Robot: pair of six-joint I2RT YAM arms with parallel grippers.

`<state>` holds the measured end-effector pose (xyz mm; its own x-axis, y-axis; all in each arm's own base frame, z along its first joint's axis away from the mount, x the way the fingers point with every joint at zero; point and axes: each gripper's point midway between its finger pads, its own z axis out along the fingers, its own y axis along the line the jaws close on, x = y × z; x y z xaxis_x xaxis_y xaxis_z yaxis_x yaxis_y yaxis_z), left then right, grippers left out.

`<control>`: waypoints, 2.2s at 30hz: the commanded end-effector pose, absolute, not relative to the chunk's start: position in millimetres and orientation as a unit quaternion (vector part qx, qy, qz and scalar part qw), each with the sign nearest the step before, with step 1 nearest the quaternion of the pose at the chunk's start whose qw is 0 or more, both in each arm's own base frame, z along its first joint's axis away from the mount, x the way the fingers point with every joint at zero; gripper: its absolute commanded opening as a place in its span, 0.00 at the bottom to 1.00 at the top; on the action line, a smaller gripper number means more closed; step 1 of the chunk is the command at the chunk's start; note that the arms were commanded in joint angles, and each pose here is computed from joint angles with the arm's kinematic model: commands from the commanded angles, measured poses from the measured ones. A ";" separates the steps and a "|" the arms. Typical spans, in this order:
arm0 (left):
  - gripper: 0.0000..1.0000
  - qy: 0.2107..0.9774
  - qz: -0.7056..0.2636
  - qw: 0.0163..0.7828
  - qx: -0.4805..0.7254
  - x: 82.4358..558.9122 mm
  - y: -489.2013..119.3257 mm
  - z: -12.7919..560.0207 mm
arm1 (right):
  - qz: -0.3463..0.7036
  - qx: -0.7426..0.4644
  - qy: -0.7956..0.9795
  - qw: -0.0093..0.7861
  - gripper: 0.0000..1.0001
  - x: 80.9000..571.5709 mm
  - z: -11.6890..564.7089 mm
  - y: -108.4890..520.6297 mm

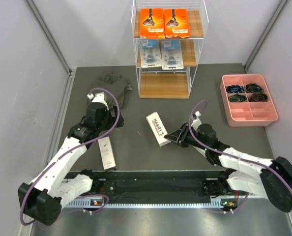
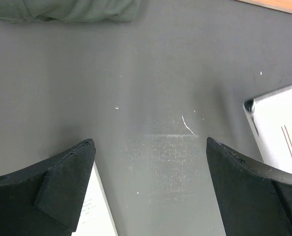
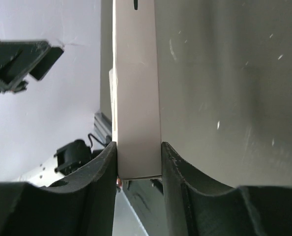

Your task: Place and organize the shaving razors onto the shelf

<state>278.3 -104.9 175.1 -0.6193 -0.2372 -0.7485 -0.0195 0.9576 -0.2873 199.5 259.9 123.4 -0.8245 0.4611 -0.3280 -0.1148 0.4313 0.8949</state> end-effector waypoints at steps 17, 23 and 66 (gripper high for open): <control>0.99 0.905 -0.129 0.399 -0.066 272.5 -108.5 149.3 | 0.554 0.130 0.726 0.385 0.00 365.8 193.0 297.0; 0.99 0.909 -0.126 0.391 -0.064 270.1 -107.7 140.4 | 0.545 0.155 0.717 0.406 0.00 410.7 188.6 304.1; 0.99 0.919 -0.147 0.361 -0.052 259.2 -116.4 125.6 | 0.489 0.281 0.752 0.341 0.05 531.1 77.4 365.7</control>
